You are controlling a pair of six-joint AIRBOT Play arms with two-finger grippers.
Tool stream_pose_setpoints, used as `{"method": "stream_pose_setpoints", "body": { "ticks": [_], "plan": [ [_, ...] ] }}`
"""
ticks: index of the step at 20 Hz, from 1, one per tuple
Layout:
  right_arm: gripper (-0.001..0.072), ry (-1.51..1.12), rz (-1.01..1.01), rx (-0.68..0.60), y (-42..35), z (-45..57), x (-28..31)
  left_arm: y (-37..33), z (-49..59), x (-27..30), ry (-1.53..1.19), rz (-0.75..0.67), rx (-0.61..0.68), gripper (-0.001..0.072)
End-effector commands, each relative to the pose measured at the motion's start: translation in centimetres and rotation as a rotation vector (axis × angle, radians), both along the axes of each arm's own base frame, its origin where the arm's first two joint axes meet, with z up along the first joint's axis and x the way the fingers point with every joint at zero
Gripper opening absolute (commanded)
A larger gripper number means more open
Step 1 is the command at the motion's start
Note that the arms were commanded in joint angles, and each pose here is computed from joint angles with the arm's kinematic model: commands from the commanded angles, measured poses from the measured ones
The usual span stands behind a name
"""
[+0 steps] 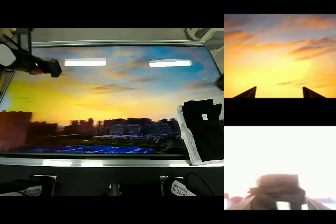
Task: Fold the shirts.
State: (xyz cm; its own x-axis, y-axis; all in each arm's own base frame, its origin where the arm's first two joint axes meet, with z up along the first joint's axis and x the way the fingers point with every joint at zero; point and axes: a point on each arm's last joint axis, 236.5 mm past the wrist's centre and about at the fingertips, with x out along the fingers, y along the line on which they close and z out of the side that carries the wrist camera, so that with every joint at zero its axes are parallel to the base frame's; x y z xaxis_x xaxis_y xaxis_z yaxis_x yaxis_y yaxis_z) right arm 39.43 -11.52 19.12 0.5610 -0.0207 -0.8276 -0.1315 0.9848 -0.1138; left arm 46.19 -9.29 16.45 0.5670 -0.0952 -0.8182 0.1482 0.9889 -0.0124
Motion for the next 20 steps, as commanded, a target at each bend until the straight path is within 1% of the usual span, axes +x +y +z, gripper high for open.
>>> {"method": "stream_pose_setpoints", "body": {
  "ticks": [1,3,5,20],
  "plan": [
    [0.0712,0.301,0.218,0.075,11.1,-8.1,-1.7,1.9,-7.1,-5.1,0.312,0.059,0.111,0.0706],
    [0.071,0.399,0.291,0.067,13.6,-11.0,-3.1,2.0,-8.1,-6.3,0.312,0.05,0.114,0.0706],
    [0.0706,0.401,0.312,0.039,14.2,-11.5,-3.1,2.0,-7.8,-6.4,0.294,0.049,0.11,0.0706],
    [0.0702,0.407,0.316,0.038,14.4,-11.5,-3.2,2.0,-8.1,-6.3,0.301,0.049,0.112,0.0706]
  ]
}}
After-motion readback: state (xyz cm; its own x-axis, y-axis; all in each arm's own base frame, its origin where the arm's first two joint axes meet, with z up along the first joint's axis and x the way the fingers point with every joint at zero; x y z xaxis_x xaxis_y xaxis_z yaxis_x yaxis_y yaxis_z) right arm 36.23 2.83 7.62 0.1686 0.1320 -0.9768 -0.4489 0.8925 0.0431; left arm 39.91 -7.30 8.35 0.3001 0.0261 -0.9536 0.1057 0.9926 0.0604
